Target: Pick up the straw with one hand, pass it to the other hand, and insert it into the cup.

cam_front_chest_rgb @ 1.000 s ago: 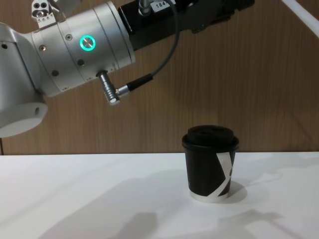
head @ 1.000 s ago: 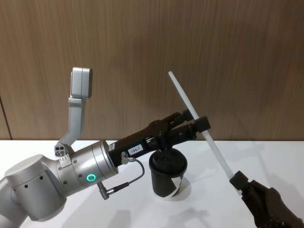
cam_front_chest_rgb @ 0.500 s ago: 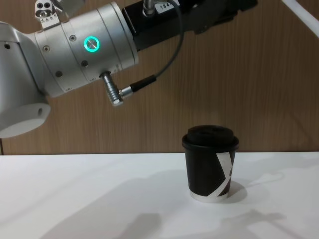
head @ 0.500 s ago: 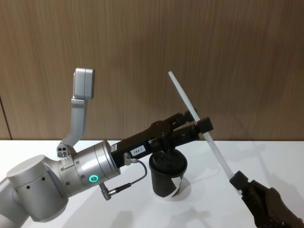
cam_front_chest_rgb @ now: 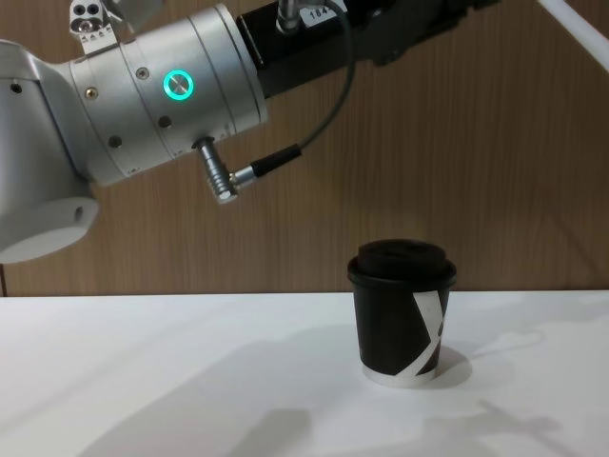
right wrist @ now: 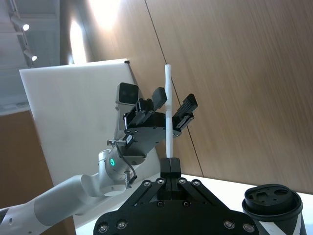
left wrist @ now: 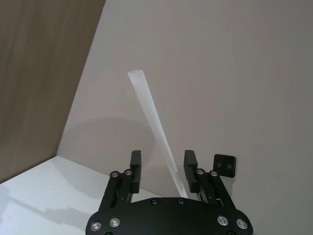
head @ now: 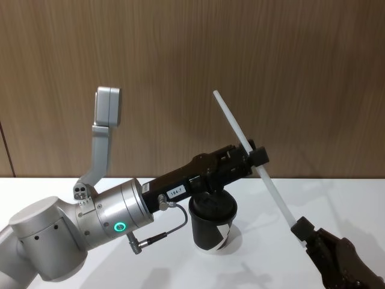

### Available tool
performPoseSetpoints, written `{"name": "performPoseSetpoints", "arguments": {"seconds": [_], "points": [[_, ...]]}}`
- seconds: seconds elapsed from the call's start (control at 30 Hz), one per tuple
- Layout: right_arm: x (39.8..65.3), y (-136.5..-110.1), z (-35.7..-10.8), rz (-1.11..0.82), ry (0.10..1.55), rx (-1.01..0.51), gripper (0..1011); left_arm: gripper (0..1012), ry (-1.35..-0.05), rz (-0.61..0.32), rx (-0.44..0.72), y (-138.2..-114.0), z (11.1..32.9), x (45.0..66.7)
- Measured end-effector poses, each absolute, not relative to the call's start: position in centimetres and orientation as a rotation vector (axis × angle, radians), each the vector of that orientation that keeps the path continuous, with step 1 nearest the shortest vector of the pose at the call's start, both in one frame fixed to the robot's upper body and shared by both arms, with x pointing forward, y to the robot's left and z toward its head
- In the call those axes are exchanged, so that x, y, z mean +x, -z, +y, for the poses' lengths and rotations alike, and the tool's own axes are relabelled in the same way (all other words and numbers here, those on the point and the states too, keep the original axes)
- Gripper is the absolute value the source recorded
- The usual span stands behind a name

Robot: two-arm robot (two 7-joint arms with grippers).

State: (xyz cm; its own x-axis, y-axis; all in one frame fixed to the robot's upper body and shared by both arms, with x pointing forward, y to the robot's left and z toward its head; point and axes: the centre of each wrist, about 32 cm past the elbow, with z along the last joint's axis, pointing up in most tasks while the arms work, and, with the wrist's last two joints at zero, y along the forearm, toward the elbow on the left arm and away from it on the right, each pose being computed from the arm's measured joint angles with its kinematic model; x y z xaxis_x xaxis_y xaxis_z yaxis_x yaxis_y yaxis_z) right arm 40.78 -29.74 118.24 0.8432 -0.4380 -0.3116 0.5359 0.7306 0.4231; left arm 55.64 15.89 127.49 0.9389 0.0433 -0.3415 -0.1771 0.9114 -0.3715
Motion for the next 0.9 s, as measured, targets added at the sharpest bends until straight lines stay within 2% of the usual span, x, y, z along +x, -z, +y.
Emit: {"name": "performPoseSetpoints", "arguments": {"seconds": [0.03,0.07,0.23,0.43,0.9], "points": [[40.78,-118.23,-29.74,0.196,0.540,0.525,2,547,-0.116,0.334,-0.410,-127.49,15.89,55.63],[40.78,-118.23,-29.74,0.196,0.540,0.525,2,534,-0.116,0.334,-0.410,-127.49,15.89,55.63],[40.78,-118.23,-29.74,0.196,0.540,0.525,2,339,-0.116,0.333,-0.409,-127.50,15.88,55.62],[40.78,-118.23,-29.74,0.196,0.540,0.525,2,161,-0.116,0.332,-0.409,-127.50,15.87,55.61],[40.78,-118.24,-29.74,0.196,0.540,0.525,2,59,-0.117,0.331,-0.407,-127.49,15.85,55.60]]}}
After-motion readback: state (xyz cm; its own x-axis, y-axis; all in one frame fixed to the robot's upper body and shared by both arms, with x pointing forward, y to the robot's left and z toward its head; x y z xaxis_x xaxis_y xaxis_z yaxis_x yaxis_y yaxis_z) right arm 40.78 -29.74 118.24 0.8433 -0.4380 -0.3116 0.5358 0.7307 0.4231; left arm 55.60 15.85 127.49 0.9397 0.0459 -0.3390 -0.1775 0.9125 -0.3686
